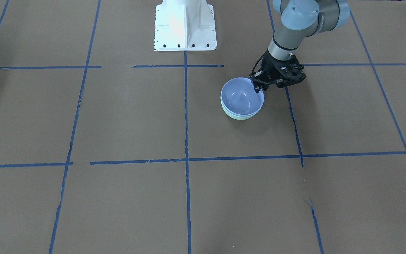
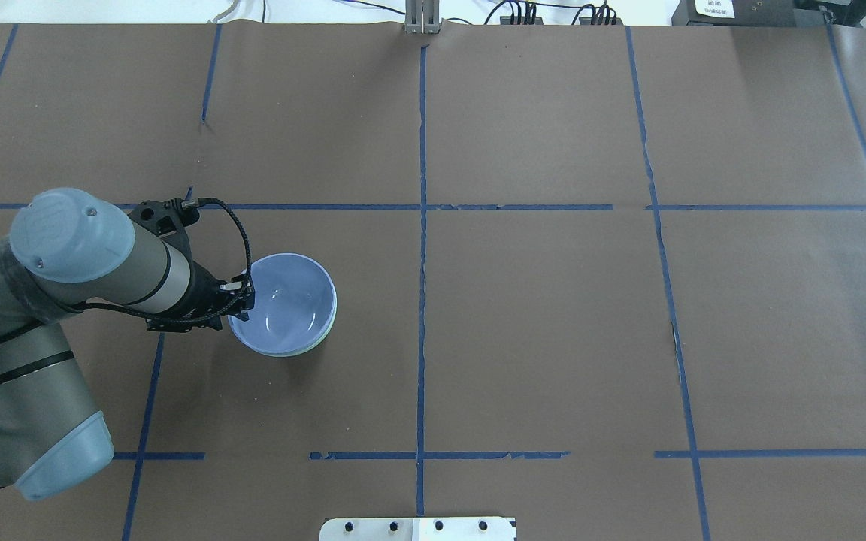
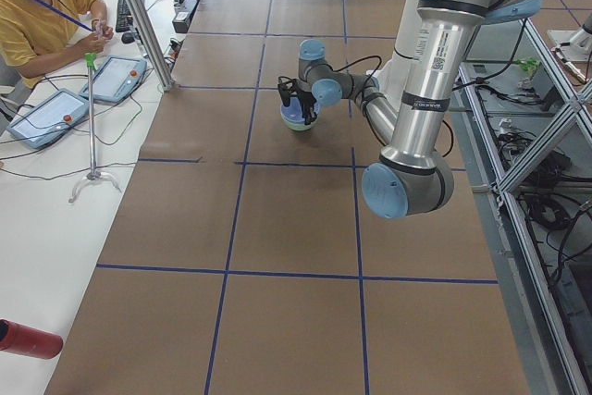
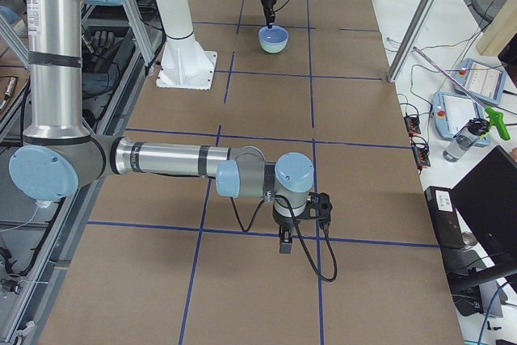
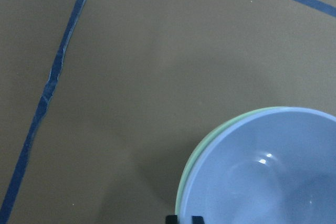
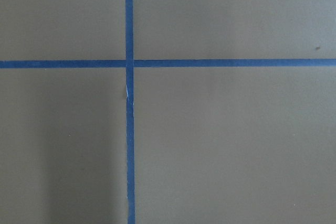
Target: Stack blue bowl on green bowl
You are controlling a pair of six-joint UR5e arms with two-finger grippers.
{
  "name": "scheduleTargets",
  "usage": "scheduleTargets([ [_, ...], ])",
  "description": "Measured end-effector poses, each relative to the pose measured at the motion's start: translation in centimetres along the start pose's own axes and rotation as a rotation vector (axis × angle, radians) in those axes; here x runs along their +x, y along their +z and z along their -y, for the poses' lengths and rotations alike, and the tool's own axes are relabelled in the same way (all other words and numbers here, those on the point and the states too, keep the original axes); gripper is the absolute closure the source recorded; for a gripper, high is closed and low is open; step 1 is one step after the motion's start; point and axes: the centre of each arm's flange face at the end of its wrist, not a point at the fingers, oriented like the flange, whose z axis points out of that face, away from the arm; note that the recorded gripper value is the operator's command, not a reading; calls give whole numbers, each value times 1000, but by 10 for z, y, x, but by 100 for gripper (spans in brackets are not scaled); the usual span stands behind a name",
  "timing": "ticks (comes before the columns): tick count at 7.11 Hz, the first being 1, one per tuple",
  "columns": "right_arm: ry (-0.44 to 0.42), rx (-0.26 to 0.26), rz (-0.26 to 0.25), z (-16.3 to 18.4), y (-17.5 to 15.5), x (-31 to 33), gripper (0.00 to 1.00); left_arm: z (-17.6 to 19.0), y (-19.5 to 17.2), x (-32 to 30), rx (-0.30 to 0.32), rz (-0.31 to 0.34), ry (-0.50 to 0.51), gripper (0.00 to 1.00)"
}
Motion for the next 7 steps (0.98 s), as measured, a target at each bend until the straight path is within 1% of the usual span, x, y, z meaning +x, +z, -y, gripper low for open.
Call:
scheduleTargets([
  [1,0,0,0,0,0,0,0,0,-9,0,1,-17,3,0],
  [2,0,0,-1,0,0,0,0,7,-26,-4,12,-36,32,0],
  [3,0,0,-1,0,0,0,0,34,-45,-23,30,-40,103,0],
  [4,0,0,0,0,0,0,0,71,-65,-61,33,-24,205,0],
  [5,0,0,0,0,0,0,0,113,-86,-115,39,2,320,0],
  [6,0,0,0,0,0,0,0,148,-107,-174,46,33,424,0],
  [7,0,0,-1,0,0,0,0,179,-126,-238,47,77,521,0],
])
